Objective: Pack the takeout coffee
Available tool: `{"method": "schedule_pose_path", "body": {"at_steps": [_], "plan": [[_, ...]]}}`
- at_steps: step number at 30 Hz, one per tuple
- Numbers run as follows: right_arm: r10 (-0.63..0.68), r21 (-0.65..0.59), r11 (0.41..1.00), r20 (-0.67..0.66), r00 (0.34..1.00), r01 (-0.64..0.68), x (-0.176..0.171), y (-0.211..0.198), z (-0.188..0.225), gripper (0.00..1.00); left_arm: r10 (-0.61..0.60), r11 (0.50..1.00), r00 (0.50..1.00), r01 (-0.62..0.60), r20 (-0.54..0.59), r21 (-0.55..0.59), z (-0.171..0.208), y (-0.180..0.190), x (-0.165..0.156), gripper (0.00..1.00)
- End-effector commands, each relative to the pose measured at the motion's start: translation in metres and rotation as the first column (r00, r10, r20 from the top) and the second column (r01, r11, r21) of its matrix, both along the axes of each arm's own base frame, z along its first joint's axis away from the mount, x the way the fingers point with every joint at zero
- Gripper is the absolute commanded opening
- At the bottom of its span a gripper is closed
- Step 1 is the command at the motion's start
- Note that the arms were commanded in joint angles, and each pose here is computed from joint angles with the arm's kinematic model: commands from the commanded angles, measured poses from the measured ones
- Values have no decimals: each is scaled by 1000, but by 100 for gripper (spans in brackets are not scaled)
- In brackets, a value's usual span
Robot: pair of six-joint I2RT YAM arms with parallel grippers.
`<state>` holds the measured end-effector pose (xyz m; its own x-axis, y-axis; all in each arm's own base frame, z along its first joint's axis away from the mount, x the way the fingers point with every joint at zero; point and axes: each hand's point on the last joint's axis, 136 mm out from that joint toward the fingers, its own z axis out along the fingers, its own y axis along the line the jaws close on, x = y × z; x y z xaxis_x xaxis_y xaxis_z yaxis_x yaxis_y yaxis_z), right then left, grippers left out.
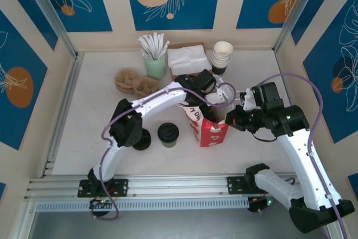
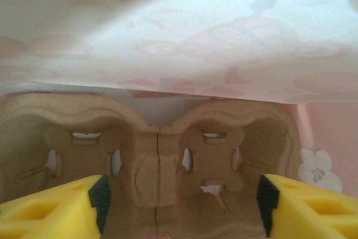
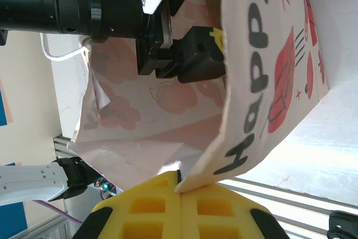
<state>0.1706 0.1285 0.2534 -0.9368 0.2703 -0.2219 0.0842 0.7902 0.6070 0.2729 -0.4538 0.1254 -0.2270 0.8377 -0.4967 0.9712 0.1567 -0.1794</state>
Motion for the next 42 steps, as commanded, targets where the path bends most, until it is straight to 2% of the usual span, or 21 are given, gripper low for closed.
{"method": "schedule_pose_path", "body": {"at_steps": [1, 9, 16, 25, 31, 36, 42], "plan": [[5, -2, 1000, -2, 1000, -5, -7, -2, 3, 3, -29, 996, 999, 31, 28, -86, 45, -8, -10, 78], [-68, -3, 998, -41, 997, 68, -6, -9, 0, 4, -35, 990, 998, 41, 47, -134, 93, -3, -17, 94], [-112, 14, 994, -47, 993, 112, -4, -12, 3, 4, -21, 977, 999, 31, 47, -213, 132, -2, -25, 95], [-129, 39, 991, -30, 991, 130, -1, -11, 9, 4, 60, 949, 996, -38, 61, -313, 185, -4, -21, 93], [-128, 51, 990, -11, 992, 128, 1, -10, 14, 25, 162, 912, 982, -111, 98, -395, 233, 5, -14, 93], [-125, -12, 992, 42, 991, 126, 4, -21, 24, 42, 317, 867, 937, -225, 144, -446, 271, 31, -2, 93], [-111, -113, 985, 153, 982, 129, 14, -41, 51, 50, 448, 814, 878, -323, 167, -483, 296, 71, -4, 94]]}}
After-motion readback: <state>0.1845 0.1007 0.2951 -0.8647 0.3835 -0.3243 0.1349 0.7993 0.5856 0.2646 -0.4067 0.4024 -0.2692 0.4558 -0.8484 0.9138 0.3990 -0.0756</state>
